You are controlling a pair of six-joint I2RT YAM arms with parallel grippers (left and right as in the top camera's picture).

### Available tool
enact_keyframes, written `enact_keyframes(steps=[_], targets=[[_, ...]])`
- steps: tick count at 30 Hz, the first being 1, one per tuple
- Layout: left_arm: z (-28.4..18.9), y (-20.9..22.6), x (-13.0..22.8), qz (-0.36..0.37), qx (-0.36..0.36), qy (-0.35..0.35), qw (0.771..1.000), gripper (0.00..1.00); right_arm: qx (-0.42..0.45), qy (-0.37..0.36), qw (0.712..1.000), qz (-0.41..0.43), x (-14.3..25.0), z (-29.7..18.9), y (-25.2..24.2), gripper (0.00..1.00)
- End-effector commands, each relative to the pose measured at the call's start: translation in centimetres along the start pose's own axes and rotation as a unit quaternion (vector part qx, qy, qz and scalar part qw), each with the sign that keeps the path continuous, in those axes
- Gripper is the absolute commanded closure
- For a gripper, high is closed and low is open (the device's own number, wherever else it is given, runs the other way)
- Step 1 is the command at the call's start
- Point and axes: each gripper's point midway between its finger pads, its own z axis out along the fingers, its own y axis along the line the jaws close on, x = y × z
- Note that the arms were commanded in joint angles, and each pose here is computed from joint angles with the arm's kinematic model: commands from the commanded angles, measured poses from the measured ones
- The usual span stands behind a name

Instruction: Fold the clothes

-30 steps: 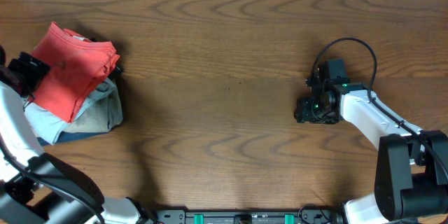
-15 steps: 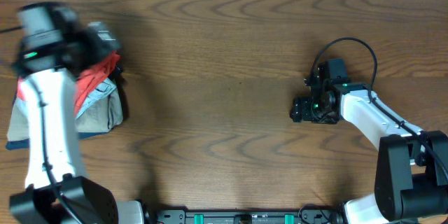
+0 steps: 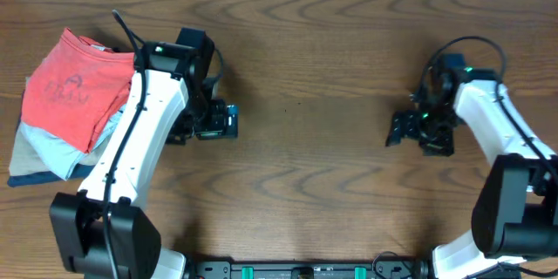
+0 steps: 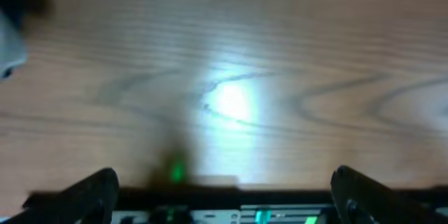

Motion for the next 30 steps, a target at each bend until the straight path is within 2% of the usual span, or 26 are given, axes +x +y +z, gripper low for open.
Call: enact_keyframes(steps=[1, 5, 7, 8, 10, 14, 17, 21, 25, 30], targets=[[-1.6, 0.9, 1.0, 0.012, -0.012, -0.043, 0.999, 0.02, -0.029, -0.016, 0.999, -0.025, 0.6, -1.7, 0.5, 0.14], [-3.5, 1.2, 2.1, 0.016, 0.004, -0.135, 0.991, 0.02, -0.033, -0.07, 0.996, -0.038, 1.3, -3.7, 0.7, 0.09], [-4.7, 1.7, 2.8, 0.014, 0.008, -0.198, 0.98, 0.02, -0.039, -0.122, 0.991, -0.05, 1.3, -4.9, 1.0, 0.04], [-5.4, 2.0, 3.3, 0.011, 0.011, -0.236, 0.972, 0.02, -0.043, -0.155, 0.985, -0.057, 1.3, -5.6, 1.1, 0.01], [-6.6, 2.6, 4.3, 0.008, 0.017, -0.309, 0.951, 0.02, -0.051, -0.226, 0.97, -0.074, 1.3, -7.2, 1.5, 0.01], [-8.1, 3.4, 6.7, 0.007, 0.041, -0.429, 0.902, 0.02, -0.066, -0.367, 0.922, -0.107, 2.5, -10.6, 2.1, 0.01], [-9.4, 3.7, 8.1, 0.008, 0.06, -0.499, 0.865, 0.02, -0.072, -0.424, 0.895, -0.119, 3.8, -12.2, 2.2, 0.01], [-11.0, 4.2, 10.7, 0.008, 0.075, -0.55, 0.831, 0.02, -0.076, -0.454, 0.879, -0.126, 6.3, -13.4, 2.1, 0.01], [-12.0, 4.4, 12.0, 0.009, 0.085, -0.582, 0.808, 0.02, -0.077, -0.466, 0.872, -0.129, 8.1, -13.8, 1.9, 0.01], [-11.8, 4.5, 12.3, 0.009, 0.084, -0.581, 0.809, 0.02, -0.076, -0.452, 0.88, -0.126, 8.9, -13.1, 1.7, 0.01]])
